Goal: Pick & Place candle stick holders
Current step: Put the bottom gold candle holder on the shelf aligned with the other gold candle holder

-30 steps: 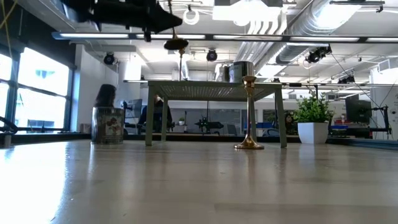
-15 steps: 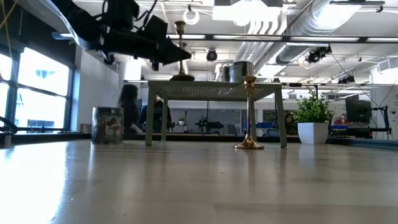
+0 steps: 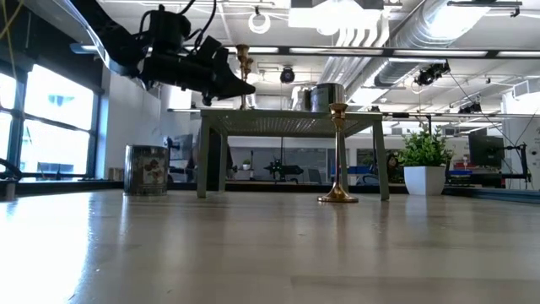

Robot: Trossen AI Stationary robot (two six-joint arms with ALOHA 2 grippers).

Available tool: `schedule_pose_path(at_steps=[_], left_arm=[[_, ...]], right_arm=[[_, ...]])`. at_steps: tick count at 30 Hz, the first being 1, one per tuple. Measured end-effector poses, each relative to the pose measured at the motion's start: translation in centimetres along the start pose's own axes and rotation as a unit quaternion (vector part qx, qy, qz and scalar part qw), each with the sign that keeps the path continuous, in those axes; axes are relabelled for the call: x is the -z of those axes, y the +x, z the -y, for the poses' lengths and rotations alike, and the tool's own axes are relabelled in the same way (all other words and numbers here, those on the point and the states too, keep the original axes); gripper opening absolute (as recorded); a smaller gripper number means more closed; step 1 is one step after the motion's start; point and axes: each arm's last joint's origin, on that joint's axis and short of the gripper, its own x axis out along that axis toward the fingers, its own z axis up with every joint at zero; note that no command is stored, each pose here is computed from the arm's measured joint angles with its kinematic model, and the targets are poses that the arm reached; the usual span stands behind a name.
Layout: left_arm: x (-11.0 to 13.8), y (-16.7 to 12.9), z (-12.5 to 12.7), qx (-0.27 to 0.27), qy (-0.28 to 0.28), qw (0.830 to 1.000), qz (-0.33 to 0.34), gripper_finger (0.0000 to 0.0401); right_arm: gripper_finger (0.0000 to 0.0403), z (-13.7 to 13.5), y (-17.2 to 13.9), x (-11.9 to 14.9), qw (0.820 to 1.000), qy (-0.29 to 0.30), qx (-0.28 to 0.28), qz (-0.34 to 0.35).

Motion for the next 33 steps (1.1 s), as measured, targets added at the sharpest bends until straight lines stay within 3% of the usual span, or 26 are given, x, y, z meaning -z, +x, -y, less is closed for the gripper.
schedule_pose_path(at_steps=[33], left_arm=[[1.2,0.9,-0.6,-0.029,0.028,0.999,0.004,0.0005]], right_arm=[[0.0181,0.3,0.7,0.3,1.000,0.010,-0.012,0.001]])
